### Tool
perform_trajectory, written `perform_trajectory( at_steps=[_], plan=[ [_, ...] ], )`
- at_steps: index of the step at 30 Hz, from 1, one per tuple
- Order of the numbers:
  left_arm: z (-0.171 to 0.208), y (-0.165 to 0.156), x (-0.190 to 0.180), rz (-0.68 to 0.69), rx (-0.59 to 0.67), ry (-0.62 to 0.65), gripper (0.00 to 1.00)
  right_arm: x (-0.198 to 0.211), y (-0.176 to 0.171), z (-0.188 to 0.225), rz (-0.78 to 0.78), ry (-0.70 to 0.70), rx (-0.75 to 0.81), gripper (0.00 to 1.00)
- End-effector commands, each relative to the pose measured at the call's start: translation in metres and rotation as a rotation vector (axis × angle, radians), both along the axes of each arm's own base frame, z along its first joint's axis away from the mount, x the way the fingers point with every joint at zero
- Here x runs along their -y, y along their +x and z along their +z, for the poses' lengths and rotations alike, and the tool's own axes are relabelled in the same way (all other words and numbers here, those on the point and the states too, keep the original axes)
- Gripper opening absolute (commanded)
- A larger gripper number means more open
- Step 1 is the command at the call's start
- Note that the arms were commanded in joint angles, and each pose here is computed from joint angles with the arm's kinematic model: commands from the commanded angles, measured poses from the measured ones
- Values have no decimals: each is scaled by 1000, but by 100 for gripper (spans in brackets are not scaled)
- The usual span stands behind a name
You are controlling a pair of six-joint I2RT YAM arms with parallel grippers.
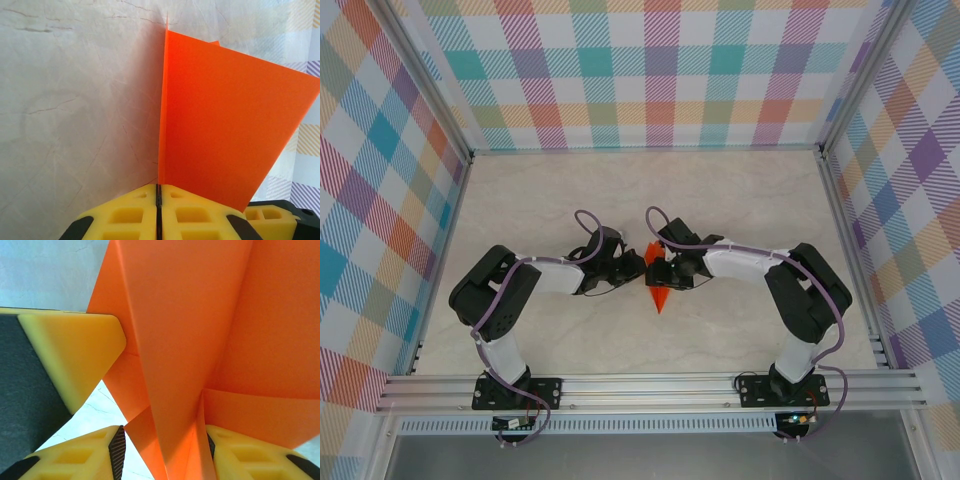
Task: Fold a paper plane with a square sheet of paper (pick it up from the middle)
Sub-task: Move a paper plane to the center of the table.
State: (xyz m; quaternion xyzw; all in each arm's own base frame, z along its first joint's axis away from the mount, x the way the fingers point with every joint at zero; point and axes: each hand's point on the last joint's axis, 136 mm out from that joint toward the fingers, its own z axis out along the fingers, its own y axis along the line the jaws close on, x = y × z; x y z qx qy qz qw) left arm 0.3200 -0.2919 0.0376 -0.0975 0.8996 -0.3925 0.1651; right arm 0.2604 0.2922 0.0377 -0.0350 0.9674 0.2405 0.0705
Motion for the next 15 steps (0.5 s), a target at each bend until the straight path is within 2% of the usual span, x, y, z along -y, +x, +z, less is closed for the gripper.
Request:
perform_trajectory(
  at_steps=[1,15],
  plan=[
    [-1,1,-2,4,-5,-6,9,1,4,1,-26,-41,4,43],
    [-1,1,-2,8,-7,-2,9,12,0,0,-74,-156,10,33]
  ],
)
